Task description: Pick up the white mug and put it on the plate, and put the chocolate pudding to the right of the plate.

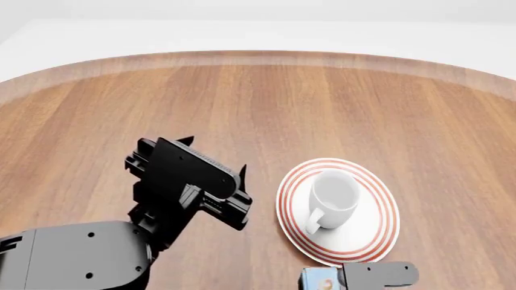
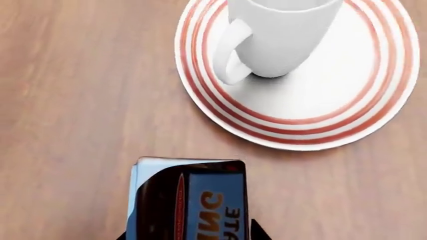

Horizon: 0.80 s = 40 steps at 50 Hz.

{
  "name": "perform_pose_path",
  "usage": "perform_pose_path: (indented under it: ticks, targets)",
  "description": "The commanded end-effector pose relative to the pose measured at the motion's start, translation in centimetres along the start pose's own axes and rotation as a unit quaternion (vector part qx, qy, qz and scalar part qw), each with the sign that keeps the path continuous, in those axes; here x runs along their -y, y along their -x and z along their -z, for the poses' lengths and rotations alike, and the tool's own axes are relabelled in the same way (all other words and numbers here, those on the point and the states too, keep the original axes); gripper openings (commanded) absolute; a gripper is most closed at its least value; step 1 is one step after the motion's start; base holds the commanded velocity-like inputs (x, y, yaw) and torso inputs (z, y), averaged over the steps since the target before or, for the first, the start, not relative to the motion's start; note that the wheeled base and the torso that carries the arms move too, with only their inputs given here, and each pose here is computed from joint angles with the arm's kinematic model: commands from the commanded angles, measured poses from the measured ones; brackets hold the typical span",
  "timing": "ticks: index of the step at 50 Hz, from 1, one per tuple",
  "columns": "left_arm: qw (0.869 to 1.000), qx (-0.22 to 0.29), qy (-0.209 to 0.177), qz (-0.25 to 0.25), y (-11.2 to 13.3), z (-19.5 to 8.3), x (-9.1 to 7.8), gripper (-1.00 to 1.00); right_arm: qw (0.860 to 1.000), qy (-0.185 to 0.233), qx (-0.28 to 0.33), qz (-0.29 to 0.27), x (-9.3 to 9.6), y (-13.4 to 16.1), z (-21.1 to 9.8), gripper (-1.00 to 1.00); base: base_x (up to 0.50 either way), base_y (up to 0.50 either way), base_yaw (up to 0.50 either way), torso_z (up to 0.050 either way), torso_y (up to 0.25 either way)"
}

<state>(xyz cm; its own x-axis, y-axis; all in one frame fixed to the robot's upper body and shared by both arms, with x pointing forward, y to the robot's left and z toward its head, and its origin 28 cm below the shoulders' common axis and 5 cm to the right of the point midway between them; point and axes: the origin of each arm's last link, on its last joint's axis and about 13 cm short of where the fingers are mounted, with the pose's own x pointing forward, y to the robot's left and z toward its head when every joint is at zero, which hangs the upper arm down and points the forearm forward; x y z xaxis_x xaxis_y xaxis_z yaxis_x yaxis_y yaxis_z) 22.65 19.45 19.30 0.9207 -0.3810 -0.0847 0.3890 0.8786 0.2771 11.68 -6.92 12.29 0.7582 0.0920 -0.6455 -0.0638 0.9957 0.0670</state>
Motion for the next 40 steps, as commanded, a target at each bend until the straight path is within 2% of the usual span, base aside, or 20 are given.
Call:
perform_pose_path:
  ticks: [1, 8, 13, 19, 22, 30, 34, 39, 40]
  targets:
    - [1.000, 0.002, -0.002, -0.002, 0.1, -0.2, -0.1, 1.00, 0.999, 0.024, 0.043, 0.004, 1.5, 2.7, -2.2, -1.00, 0.00, 0.00, 0.00, 0.000, 0.000]
    - [1.000, 0.000, -0.001, -0.006, 0.2, -0.1, -0.3, 1.00, 0.999, 0.017, 0.051, 0.011, 2.7, 3.7, -3.8, -1.00, 0.00, 0.00, 0.00, 0.000, 0.000]
    - [1.000, 0.002, -0.002, -0.005, 0.1, -0.1, -0.2, 1.00, 0.997, 0.020, 0.071, 0.024, 4.1, 5.2, -6.0, -1.00, 0.00, 0.00, 0.00, 0.000, 0.000]
    - [1.000, 0.002, -0.002, -0.005, 0.2, -0.3, -0.3, 1.00, 0.995, 0.025, 0.093, 0.036, 4.5, 6.3, -7.2, -1.00, 0.00, 0.00, 0.00, 0.000, 0.000]
    - [1.000, 0.002, -0.002, -0.004, 0.2, -0.3, -0.2, 1.00, 0.988, 0.023, 0.142, 0.059, 5.3, 8.0, -9.2, -1.00, 0.00, 0.00, 0.00, 0.000, 0.000]
    - [1.000, 0.002, -0.001, -0.005, 0.2, -0.3, -0.2, 1.00, 0.977, 0.017, 0.194, 0.085, 6.2, 10.4, -11.3, -1.00, 0.00, 0.00, 0.00, 0.000, 0.000]
    - [1.000, 0.002, -0.001, -0.007, 0.2, -0.3, -0.3, 1.00, 0.965, 0.015, 0.235, 0.119, 7.0, 12.5, -12.8, -1.00, 0.00, 0.00, 0.00, 0.000, 0.000]
    - [1.000, 0.002, -0.002, -0.006, 0.2, -0.3, -0.2, 1.00, 0.953, 0.016, 0.262, 0.151, 7.5, 13.1, -13.5, -1.00, 0.00, 0.00, 0.00, 0.000, 0.000]
    - [1.000, 0.002, -0.002, -0.006, 0.2, -0.3, -0.2, 1.00, 0.947, 0.014, 0.273, 0.171, 8.0, 13.2, -14.0, -1.00, 0.00, 0.00, 0.00, 0.000, 0.000]
